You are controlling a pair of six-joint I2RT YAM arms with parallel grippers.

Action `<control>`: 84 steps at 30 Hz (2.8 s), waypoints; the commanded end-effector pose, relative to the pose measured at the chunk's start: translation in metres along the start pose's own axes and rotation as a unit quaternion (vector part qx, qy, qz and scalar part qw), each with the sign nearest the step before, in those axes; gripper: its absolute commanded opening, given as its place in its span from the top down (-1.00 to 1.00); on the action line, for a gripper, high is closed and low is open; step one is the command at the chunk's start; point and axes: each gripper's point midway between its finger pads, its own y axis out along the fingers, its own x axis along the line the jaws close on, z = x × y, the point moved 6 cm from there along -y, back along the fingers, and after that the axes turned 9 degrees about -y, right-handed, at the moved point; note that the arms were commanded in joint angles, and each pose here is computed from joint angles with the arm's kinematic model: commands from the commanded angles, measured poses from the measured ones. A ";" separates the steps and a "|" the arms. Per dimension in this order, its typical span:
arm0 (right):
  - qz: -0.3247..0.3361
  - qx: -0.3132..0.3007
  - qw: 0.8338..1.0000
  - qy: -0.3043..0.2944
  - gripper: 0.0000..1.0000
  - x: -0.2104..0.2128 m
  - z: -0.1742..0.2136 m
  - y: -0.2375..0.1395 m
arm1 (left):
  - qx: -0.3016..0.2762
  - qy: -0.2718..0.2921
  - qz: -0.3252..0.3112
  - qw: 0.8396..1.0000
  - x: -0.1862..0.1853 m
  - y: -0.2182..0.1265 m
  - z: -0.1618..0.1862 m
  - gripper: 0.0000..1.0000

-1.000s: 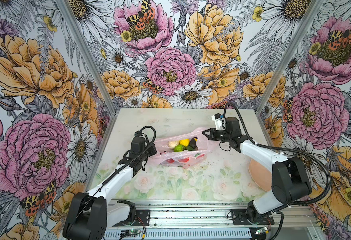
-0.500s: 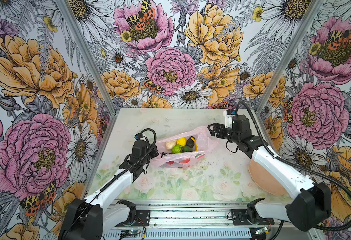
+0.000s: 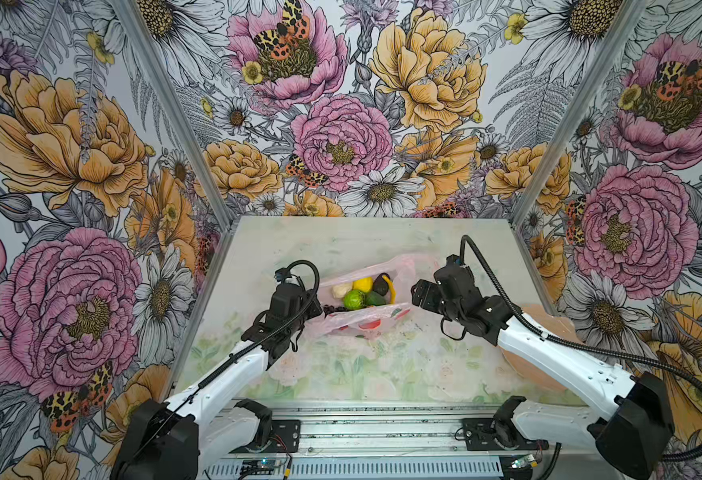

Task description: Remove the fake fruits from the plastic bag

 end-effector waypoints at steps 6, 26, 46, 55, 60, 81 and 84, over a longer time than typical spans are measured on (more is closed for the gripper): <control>-0.124 -0.020 0.990 0.058 -0.13 0.031 -0.008 0.019 | -0.011 -0.009 -0.009 1.000 0.003 -0.002 0.000 1.00; -0.360 -0.133 0.916 0.117 1.00 -0.026 0.023 0.049 | -0.003 -0.206 0.017 0.978 0.050 0.020 -0.039 1.00; 0.034 -0.050 0.995 -0.081 -0.89 -0.045 0.006 -0.029 | 0.011 -0.047 -0.076 0.996 0.004 0.031 -0.038 1.00; 0.084 -0.066 0.978 -0.182 -0.92 0.008 -0.022 -0.052 | 0.018 -0.024 -0.076 0.997 -0.009 0.033 -0.036 1.00; 0.087 -0.026 0.970 -0.226 -0.99 0.037 -0.021 -0.018 | 0.023 -0.018 -0.076 0.997 -0.013 0.035 -0.035 1.00; -0.006 0.096 0.970 -0.223 0.10 0.053 -0.024 0.118 | 0.067 0.008 -0.111 0.991 -0.008 0.057 -0.033 1.00; -0.047 0.093 0.972 -0.213 0.75 0.058 -0.024 0.112 | 0.067 0.000 -0.119 0.991 -0.001 0.060 -0.038 1.00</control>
